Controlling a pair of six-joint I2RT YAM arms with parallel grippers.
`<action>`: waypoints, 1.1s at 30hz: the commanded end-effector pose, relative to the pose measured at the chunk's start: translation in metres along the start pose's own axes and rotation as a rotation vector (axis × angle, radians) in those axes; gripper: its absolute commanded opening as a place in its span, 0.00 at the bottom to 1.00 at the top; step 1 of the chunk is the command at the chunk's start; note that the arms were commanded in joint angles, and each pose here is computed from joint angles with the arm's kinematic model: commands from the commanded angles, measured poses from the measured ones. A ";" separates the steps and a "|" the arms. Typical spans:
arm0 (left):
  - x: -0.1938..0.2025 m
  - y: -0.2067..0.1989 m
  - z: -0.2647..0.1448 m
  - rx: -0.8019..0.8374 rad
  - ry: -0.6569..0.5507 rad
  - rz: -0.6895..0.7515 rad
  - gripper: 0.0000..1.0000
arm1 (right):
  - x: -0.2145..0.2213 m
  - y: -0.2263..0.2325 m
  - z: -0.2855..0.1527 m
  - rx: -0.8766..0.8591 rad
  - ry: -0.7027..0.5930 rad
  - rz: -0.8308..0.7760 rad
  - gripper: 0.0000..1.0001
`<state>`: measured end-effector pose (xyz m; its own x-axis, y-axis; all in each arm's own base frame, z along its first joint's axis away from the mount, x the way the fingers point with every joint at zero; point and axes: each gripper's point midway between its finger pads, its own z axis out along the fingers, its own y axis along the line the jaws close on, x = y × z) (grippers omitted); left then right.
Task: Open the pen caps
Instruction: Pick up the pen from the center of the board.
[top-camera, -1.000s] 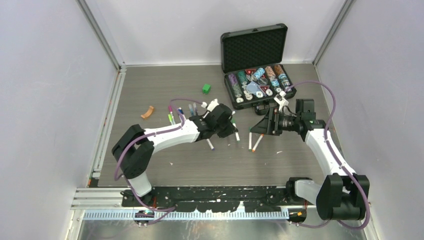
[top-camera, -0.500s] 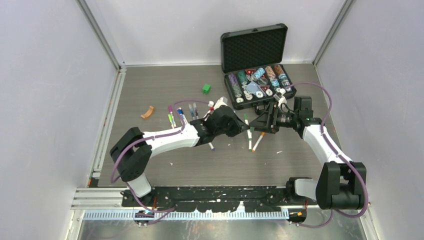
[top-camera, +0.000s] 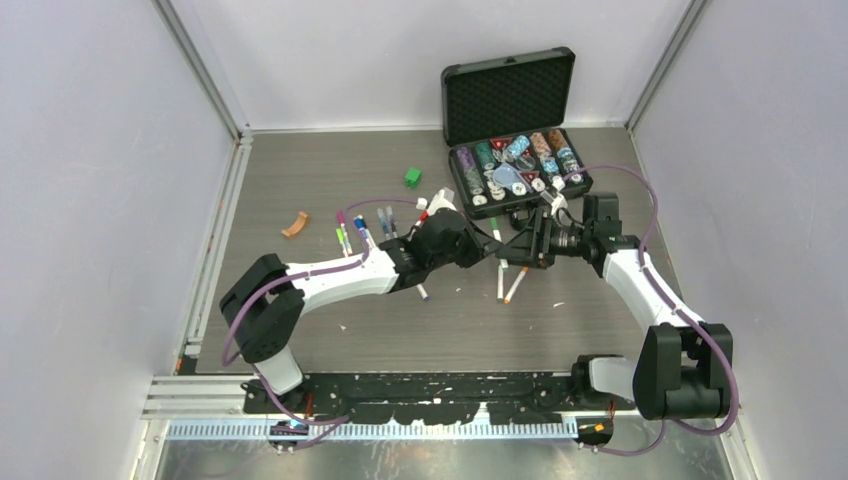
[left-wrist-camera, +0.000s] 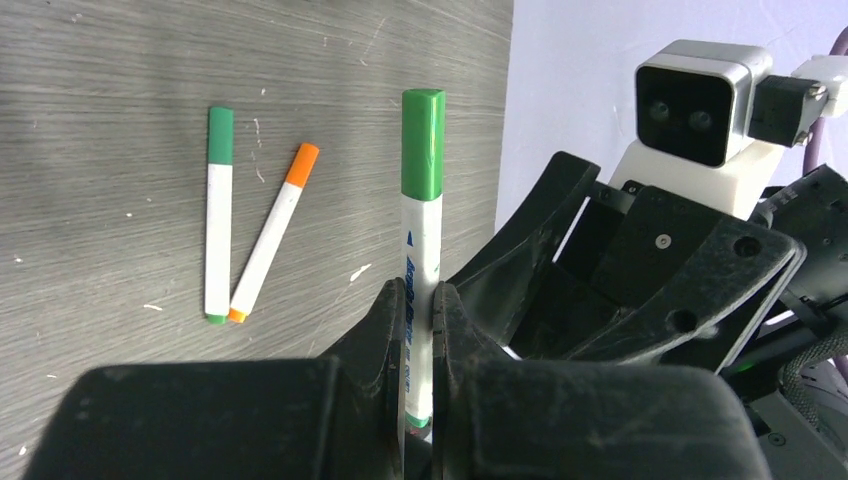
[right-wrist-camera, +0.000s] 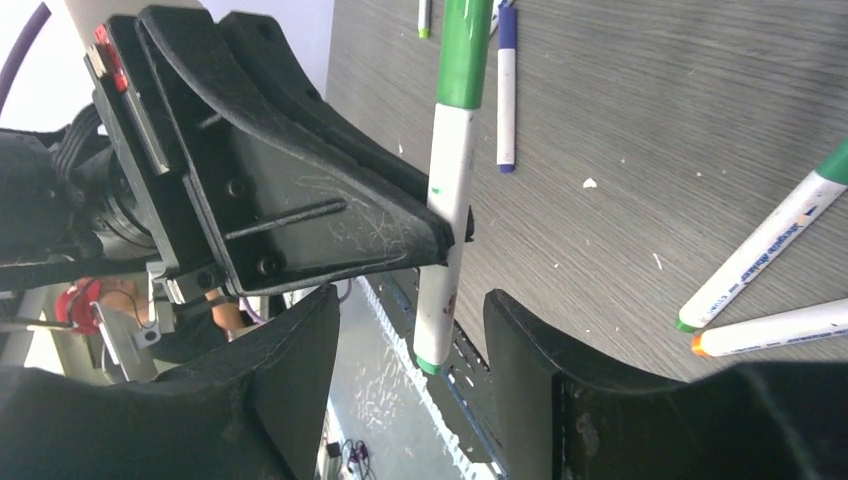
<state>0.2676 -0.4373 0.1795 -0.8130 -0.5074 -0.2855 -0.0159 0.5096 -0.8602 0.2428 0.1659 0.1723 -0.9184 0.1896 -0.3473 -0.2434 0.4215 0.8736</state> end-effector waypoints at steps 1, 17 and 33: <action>-0.011 -0.029 -0.006 0.102 -0.049 -0.028 0.00 | 0.007 0.002 0.005 -0.014 0.032 -0.031 0.58; -0.006 -0.032 -0.004 0.149 -0.063 -0.038 0.00 | 0.004 0.001 0.008 0.010 0.037 -0.033 0.45; -0.005 -0.048 -0.017 0.291 -0.083 0.051 0.53 | 0.005 0.012 0.001 0.007 0.024 -0.097 0.00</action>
<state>0.2647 -0.4455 0.1882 -0.7902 -0.5390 -0.2917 0.0563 0.4101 -0.9103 0.2343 0.1721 0.1601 -0.9355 0.1470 -0.3212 -0.2273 0.4455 0.8660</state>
